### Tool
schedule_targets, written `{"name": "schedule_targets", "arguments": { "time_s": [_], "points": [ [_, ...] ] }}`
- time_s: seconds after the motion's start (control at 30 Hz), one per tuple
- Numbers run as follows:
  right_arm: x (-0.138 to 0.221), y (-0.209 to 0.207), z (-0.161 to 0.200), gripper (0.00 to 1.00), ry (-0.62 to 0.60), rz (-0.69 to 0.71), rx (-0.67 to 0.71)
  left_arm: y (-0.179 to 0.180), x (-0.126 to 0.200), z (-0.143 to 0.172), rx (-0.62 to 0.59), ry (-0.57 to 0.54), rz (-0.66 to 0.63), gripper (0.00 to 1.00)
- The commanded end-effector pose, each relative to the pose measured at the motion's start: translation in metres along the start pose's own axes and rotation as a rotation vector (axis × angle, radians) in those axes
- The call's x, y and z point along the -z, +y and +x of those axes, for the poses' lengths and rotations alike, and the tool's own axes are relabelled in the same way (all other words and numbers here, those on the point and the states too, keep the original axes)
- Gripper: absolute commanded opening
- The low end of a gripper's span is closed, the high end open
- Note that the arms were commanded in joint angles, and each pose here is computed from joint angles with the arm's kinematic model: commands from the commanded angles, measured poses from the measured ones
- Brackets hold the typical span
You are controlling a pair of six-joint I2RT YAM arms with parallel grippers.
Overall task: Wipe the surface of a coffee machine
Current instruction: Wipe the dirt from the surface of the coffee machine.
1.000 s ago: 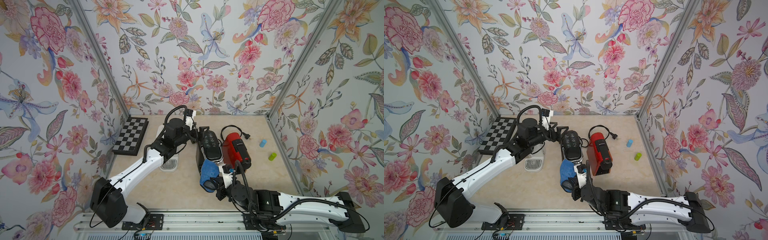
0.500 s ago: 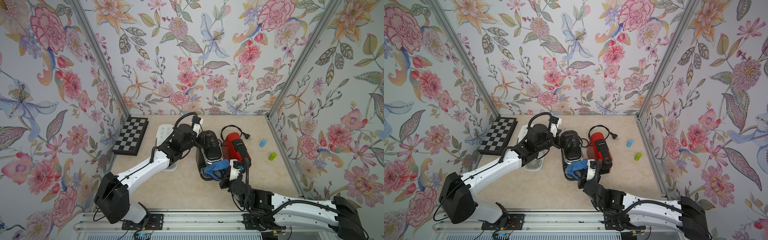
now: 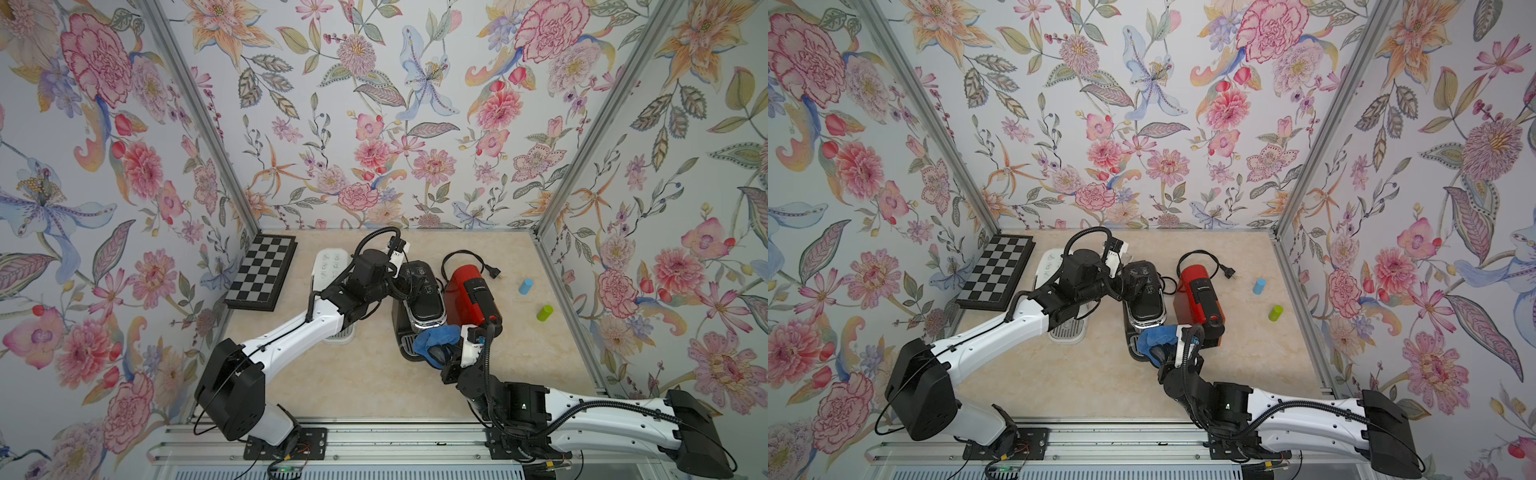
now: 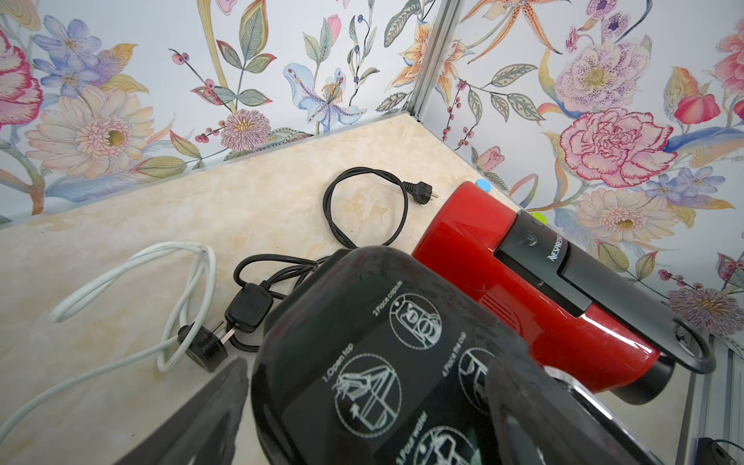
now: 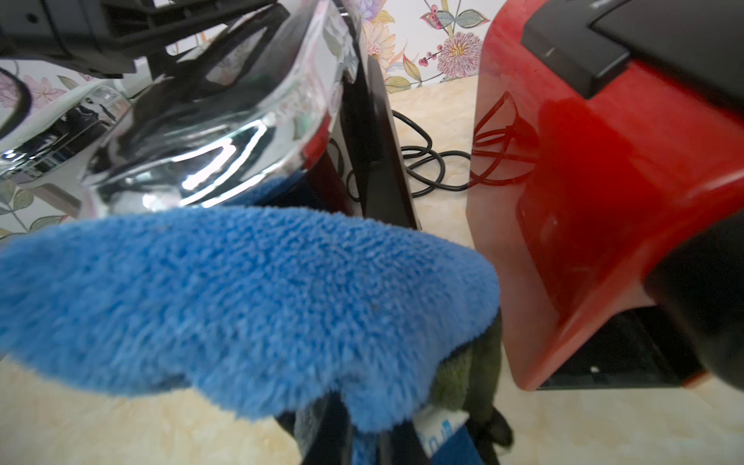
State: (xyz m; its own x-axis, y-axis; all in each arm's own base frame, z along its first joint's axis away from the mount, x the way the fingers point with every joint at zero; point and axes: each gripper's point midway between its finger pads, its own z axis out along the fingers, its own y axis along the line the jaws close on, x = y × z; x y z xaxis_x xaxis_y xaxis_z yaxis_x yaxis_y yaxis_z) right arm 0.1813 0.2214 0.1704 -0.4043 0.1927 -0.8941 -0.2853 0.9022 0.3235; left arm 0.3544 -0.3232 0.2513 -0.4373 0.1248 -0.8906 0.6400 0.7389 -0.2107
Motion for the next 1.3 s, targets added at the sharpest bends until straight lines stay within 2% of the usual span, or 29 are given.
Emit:
{"name": "schedule_targets", "arguments": {
  "time_s": [0.0,0.2,0.53,0.6,0.7,0.9,1.27],
  "points": [
    [0.005,0.021,-0.019,0.00,-0.052,-0.016,-0.016,0.001,-0.006,0.019,-0.024,0.081,-0.014,0.94],
    [-0.002,0.037,-0.015,0.00,-0.050,-0.018,-0.022,0.007,-0.009,0.026,-0.020,0.097,-0.036,0.95],
    [-0.001,-0.024,-0.012,0.00,-0.098,0.038,-0.271,0.004,-0.012,0.029,-0.006,0.109,-0.018,0.95],
    [-0.001,-0.030,-0.007,0.00,-0.093,0.050,-0.292,0.006,-0.021,0.042,0.003,0.144,-0.016,0.95],
    [-0.005,-0.035,0.010,0.00,-0.057,0.071,-0.361,0.005,-0.022,0.043,0.009,0.149,-0.012,0.94],
    [-0.023,-0.020,0.038,0.00,-0.037,0.032,-0.493,0.003,-0.025,0.046,0.019,0.157,0.002,0.94],
    [-0.047,0.009,0.038,0.00,-0.137,-0.079,-0.676,0.001,-0.028,0.051,0.037,0.169,0.018,0.93]
  ]
}}
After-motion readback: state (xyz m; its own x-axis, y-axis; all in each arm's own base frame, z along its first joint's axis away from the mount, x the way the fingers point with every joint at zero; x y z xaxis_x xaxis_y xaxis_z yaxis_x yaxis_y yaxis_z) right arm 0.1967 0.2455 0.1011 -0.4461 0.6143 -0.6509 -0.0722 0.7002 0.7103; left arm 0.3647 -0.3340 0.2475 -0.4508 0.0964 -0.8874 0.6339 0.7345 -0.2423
